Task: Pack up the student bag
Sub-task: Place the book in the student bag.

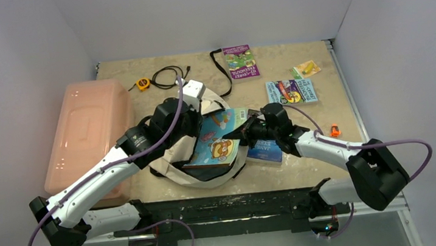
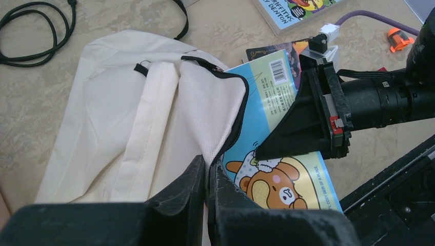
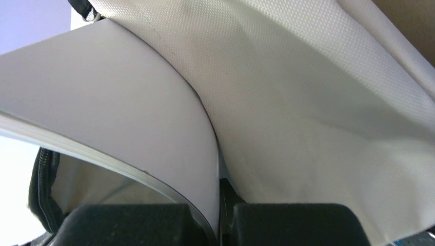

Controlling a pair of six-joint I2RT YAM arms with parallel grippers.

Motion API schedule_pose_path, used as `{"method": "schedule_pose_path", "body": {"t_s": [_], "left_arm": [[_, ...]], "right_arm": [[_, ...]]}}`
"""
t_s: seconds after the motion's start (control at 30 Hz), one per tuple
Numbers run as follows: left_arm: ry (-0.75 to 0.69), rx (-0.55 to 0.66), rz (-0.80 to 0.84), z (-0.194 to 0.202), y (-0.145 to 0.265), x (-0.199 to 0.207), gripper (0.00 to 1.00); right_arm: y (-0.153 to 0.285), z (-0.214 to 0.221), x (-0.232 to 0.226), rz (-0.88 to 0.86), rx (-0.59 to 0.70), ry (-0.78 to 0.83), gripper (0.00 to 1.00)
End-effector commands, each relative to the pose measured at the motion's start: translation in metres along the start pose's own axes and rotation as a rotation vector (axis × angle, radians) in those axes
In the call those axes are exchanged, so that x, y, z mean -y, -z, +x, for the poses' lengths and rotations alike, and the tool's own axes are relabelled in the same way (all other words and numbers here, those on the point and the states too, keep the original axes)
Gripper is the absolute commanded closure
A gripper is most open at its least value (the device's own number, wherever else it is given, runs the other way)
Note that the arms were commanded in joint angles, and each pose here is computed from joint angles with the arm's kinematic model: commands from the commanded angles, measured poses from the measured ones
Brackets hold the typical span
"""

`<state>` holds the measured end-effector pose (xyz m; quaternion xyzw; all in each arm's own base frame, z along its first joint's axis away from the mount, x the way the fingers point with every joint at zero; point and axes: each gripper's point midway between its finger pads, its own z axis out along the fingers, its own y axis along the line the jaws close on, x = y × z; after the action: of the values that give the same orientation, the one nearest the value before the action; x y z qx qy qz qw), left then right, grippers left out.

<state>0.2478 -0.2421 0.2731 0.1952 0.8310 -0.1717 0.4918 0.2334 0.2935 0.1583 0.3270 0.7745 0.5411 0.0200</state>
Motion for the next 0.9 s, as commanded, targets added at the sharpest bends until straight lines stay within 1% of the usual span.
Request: {"method": "schedule_pose_path", "body": {"t_s": [0.0, 0.03, 0.13, 0.23, 0.3, 0.4, 0.5, 0.53, 0.6, 0.67, 0.73, 0.87], "left_arm": [[0.026, 0.127, 0.060, -0.043, 0.017, 0.013, 1.00], [0.012, 0.128, 0.062, -0.044, 0.018, 0.013, 1.00], [-0.055, 0.126, 0.059, -0.046, 0.020, 0.010, 1.00], [-0.144, 0.112, 0.051, -0.049, 0.025, 0.006, 1.00], [-0.189, 0.104, 0.043, -0.050, 0.028, 0.003, 1.00], [-0.228, 0.090, 0.060, -0.050, 0.033, 0.004, 1.00], [-0.214, 0.061, 0.119, -0.046, 0.033, 0.014, 1.00], [-0.201, 0.052, 0.140, -0.044, 0.033, 0.019, 1.00], [-0.170, 0.041, 0.169, -0.040, 0.032, 0.025, 1.00], [-0.141, 0.052, 0.186, -0.041, 0.031, 0.030, 1.00], [-0.132, 0.070, 0.178, -0.044, 0.028, 0.029, 1.00], [-0.119, 0.111, 0.107, -0.055, 0.023, 0.019, 1.00]], "right_arm": [[-0.013, -0.006, -0.039, -0.096, 0.075, -0.010, 1.00], [-0.015, -0.005, -0.034, -0.074, 0.077, 0.013, 1.00], [-0.020, -0.014, -0.009, 0.023, 0.146, 0.091, 1.00], [-0.020, -0.024, 0.021, 0.086, 0.183, 0.111, 1.00], [-0.020, -0.030, 0.030, 0.099, 0.212, 0.108, 1.00], [-0.021, -0.035, 0.030, 0.079, 0.237, 0.128, 1.00], [-0.032, -0.035, 0.010, 0.030, 0.223, 0.127, 1.00], [-0.037, -0.035, 0.008, 0.037, 0.216, 0.118, 1.00], [-0.044, -0.033, -0.002, 0.009, 0.194, 0.079, 1.00], [-0.053, -0.025, -0.003, 0.002, 0.144, 0.029, 1.00], [-0.058, -0.014, -0.002, -0.001, 0.110, 0.001, 1.00], [-0.061, -0.006, 0.005, 0.019, 0.144, 0.000, 1.00]]}}
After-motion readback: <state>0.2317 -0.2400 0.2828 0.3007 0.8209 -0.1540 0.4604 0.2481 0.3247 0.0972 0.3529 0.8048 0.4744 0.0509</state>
